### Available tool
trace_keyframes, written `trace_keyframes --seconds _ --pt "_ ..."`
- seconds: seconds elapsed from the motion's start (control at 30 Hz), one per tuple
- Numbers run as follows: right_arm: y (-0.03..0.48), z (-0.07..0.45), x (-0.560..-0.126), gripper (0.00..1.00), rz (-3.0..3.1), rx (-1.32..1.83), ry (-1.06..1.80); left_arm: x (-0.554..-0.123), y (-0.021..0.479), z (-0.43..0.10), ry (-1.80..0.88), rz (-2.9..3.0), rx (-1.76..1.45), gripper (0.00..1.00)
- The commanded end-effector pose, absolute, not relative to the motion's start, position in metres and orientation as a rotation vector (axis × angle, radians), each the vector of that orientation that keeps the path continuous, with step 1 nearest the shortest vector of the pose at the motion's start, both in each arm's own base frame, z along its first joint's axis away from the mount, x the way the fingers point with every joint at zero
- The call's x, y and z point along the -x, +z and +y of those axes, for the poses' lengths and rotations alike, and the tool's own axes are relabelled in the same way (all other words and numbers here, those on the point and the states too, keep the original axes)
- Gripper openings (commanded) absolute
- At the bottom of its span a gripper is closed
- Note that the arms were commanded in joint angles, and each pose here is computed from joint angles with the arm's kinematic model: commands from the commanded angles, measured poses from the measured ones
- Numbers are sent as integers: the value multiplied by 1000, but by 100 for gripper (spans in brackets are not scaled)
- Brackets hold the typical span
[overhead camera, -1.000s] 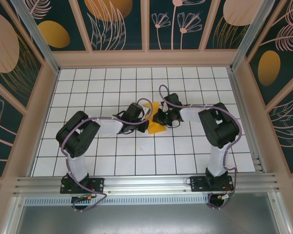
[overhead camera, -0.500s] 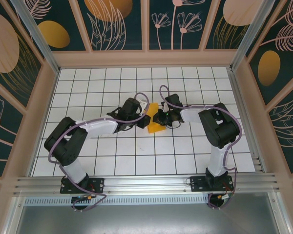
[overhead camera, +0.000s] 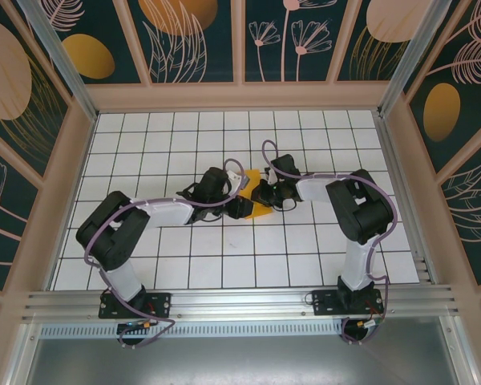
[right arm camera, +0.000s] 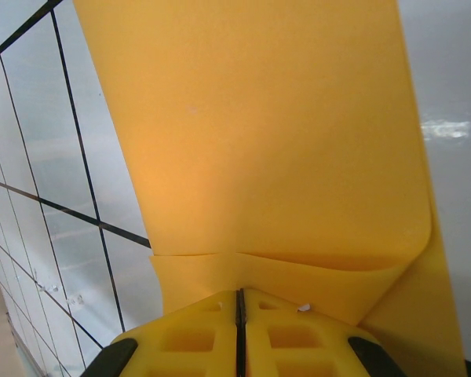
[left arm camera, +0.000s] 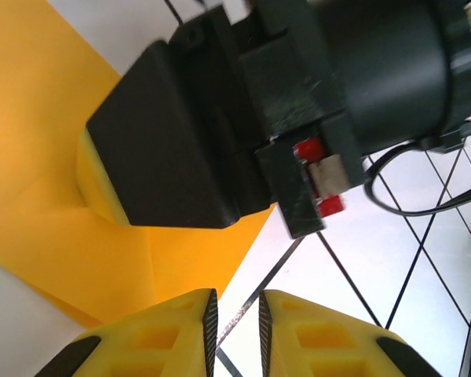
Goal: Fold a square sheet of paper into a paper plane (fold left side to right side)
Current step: Fold the triangle a second time at the center of the table.
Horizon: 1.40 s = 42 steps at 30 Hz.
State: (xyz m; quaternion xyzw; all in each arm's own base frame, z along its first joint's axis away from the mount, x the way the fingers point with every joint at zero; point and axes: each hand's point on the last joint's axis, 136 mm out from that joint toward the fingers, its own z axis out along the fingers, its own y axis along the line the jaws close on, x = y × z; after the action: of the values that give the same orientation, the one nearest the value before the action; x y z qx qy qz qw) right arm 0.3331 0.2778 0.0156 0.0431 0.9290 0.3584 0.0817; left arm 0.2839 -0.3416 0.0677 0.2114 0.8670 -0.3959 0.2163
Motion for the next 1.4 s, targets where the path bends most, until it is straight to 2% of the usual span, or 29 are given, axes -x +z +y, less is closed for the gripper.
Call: trace_keyframes --seconds 0.0,0.67,0.87,1.07,1.17,1.37 --pt "-27 251 -307 11 2931 -188 888 -283 69 -352 -1175 2381 -598 25" --pt "-20 254 -311 11 2921 -167 893 -271 7 -332 -1026 2577 -577 24" --pt "5 264 -322 11 2852 -123 990 -261 -3 -329 -1035 2611 -590 23" --pt "44 265 -332 5 2753 -88 1042 -252 -10 -330 -1036 2638 -591 18" --pt "49 268 -324 1 2745 -72 1081 -250 -12 -331 -1032 2644 -594 17" --pt "38 278 -307 0 2775 -49 1121 -250 -15 -329 -1009 2656 -588 15"
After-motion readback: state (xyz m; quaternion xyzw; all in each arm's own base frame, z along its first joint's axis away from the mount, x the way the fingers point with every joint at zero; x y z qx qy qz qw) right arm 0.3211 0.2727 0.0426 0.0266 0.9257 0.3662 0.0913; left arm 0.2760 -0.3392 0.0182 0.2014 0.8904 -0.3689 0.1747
